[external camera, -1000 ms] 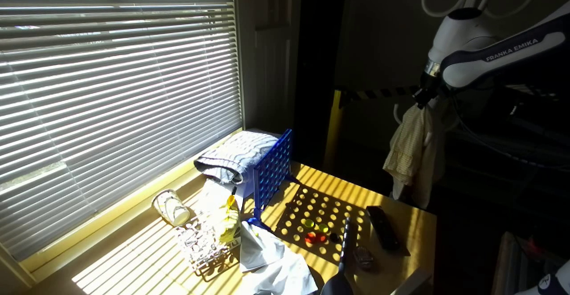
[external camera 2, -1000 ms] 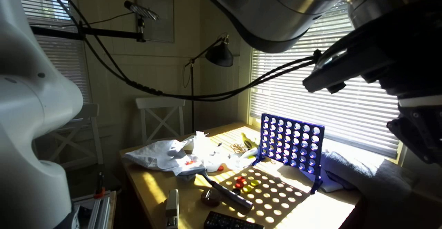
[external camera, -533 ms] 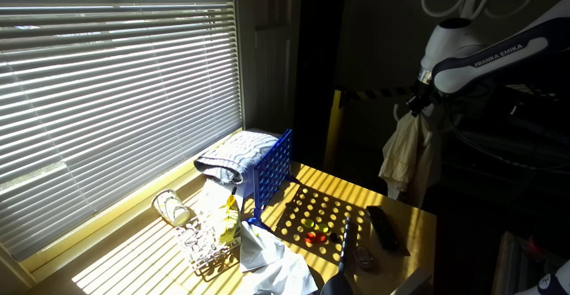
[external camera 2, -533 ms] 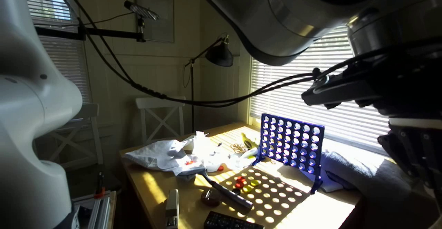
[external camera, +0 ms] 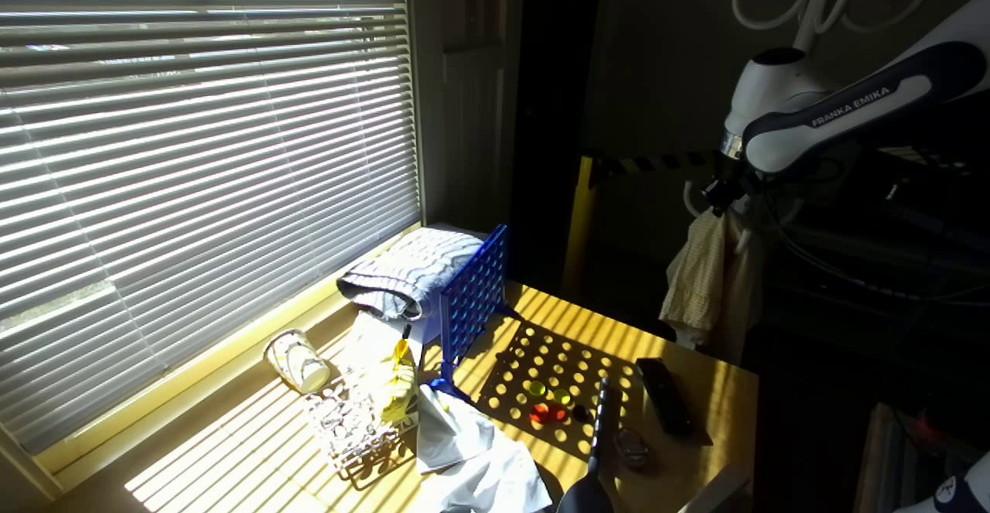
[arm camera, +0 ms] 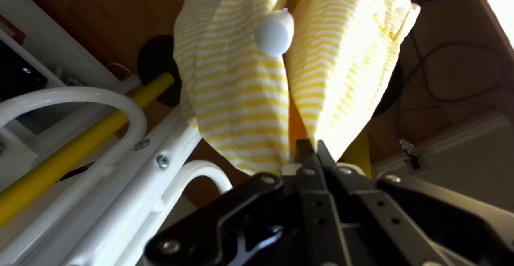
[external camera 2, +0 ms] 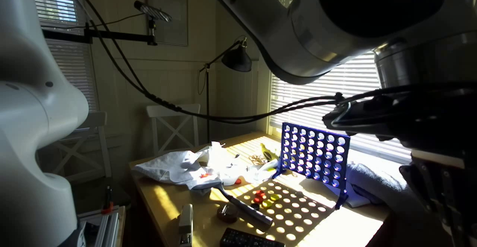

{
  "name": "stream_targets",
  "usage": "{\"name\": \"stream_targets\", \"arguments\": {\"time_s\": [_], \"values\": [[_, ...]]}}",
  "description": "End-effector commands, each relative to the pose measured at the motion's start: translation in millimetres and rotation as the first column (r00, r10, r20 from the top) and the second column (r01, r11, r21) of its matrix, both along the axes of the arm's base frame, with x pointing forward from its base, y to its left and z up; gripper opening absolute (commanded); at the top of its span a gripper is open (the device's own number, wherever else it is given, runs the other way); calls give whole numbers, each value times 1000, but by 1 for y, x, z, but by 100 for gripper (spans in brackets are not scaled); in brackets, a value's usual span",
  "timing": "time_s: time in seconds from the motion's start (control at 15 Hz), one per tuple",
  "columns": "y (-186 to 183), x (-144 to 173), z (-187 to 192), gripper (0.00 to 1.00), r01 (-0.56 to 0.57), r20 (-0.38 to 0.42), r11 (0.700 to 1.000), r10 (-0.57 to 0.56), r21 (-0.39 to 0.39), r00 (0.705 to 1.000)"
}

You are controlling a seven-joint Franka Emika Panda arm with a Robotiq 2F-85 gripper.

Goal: Move the yellow towel to one bottom hook on the stand.

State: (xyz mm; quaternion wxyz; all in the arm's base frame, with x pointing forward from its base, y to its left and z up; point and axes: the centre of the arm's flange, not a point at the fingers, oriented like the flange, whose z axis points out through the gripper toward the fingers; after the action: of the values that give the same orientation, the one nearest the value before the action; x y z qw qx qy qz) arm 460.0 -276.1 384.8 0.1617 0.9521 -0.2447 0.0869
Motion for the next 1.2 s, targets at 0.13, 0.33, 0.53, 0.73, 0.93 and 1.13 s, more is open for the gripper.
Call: {"name": "stream_targets", "arguments": {"time_s": [0.13, 0.33, 0.53, 0.73, 0.93, 1.13], "values": [[-3, -16, -9, 0, 21, -12, 999, -20, 33, 1000], [-5, -23, -18, 0, 39, -27, 998, -37, 47, 999], [-7, -27, -24, 0, 51, -30, 997, -49, 59, 998], [-7, -28, -28, 0, 59, -37, 996, -57, 66, 998], [-8, -28, -26, 0, 63, -35, 996, -61, 68, 998], [-9, -28, -24, 28, 64, -30, 996, -62, 67, 998]]}}
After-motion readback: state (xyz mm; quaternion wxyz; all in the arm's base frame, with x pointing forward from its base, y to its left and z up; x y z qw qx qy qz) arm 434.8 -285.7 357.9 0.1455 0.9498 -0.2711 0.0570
